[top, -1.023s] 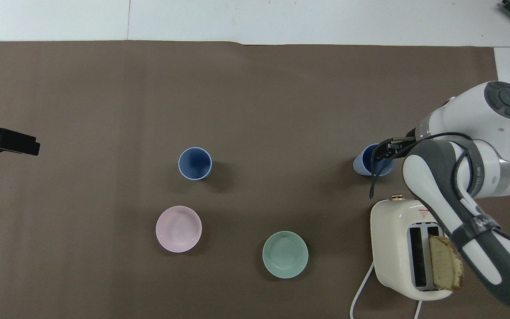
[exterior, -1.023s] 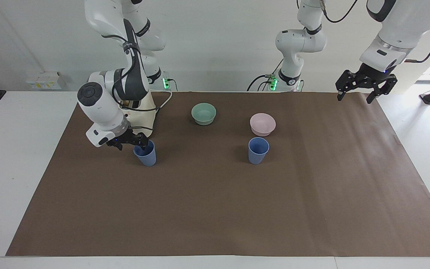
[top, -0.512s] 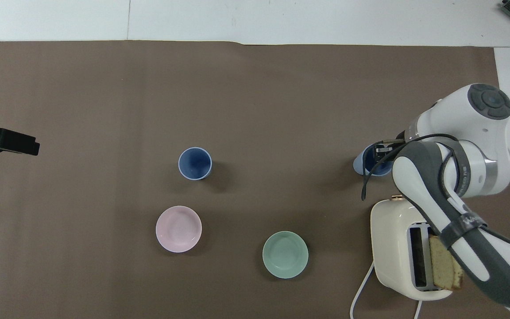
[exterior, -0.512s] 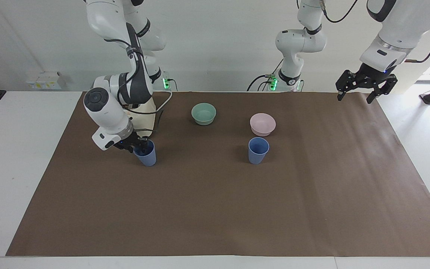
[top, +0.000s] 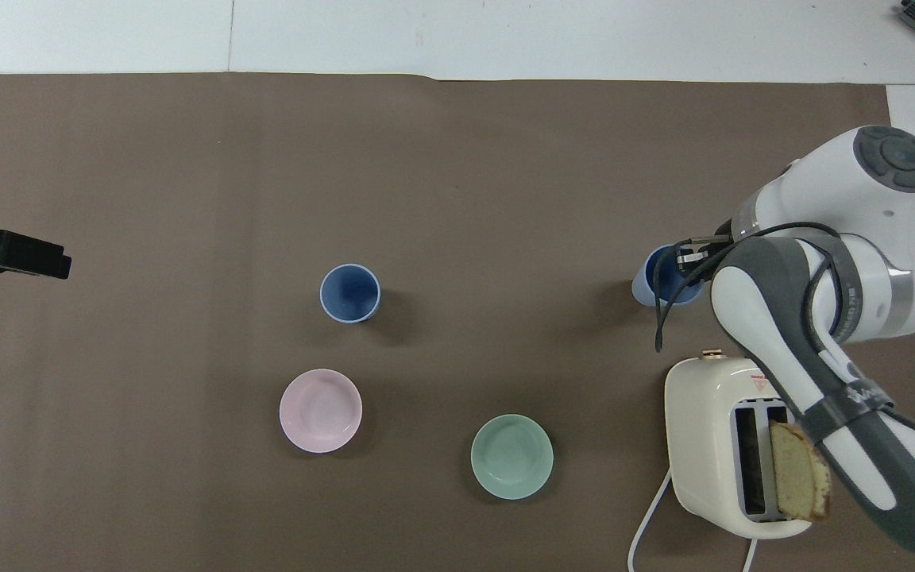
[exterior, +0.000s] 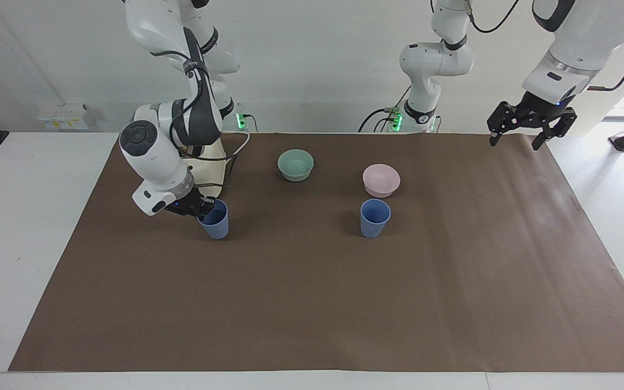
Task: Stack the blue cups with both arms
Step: 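Lift the grasped blue cup off the table with the right gripper, then carry the blue cup over the centre cup and lower it inside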
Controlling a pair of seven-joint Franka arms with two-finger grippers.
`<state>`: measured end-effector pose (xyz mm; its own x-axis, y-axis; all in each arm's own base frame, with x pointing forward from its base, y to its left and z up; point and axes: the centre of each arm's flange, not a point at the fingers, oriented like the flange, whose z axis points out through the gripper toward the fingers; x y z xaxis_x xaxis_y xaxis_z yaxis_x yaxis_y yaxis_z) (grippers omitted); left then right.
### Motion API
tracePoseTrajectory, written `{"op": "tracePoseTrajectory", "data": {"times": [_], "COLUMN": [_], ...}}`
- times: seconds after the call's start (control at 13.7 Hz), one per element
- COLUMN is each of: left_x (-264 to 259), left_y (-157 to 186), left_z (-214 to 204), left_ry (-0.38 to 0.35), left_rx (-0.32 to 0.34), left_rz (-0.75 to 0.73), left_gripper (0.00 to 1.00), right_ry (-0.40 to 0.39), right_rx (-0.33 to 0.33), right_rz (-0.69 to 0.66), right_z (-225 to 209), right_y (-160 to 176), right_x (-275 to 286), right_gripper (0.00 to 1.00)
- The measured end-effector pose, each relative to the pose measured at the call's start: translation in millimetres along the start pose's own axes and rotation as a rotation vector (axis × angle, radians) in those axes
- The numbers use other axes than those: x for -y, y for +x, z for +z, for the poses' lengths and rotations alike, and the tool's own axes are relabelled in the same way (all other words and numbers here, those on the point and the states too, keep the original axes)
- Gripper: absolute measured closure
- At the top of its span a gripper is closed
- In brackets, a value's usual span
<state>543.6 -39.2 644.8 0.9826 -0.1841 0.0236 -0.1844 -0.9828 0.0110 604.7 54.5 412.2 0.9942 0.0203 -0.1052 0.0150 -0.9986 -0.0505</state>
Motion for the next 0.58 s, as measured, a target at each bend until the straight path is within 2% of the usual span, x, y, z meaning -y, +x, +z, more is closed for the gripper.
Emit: {"op": "tracePoseTrajectory", "data": {"times": [0.29,0.58], "left_x": [0.0,0.0], "left_y": [0.0,0.0], "left_z": [0.0,0.0], "left_ry": [0.0,0.0], "left_rx": [0.0,0.0], "left_rz": [0.0,0.0], "left_gripper": [0.0,0.0], "right_ry": [0.039,0.045], "right_rx": [-0.081,-0.108], "right_rz": [-0.037,-0.076], "right_z": [-78.0,-111.3], "right_y": [3.2,-6.1], "right_x": [44.5,102.5], "right_gripper": [0.96,0.96]}}
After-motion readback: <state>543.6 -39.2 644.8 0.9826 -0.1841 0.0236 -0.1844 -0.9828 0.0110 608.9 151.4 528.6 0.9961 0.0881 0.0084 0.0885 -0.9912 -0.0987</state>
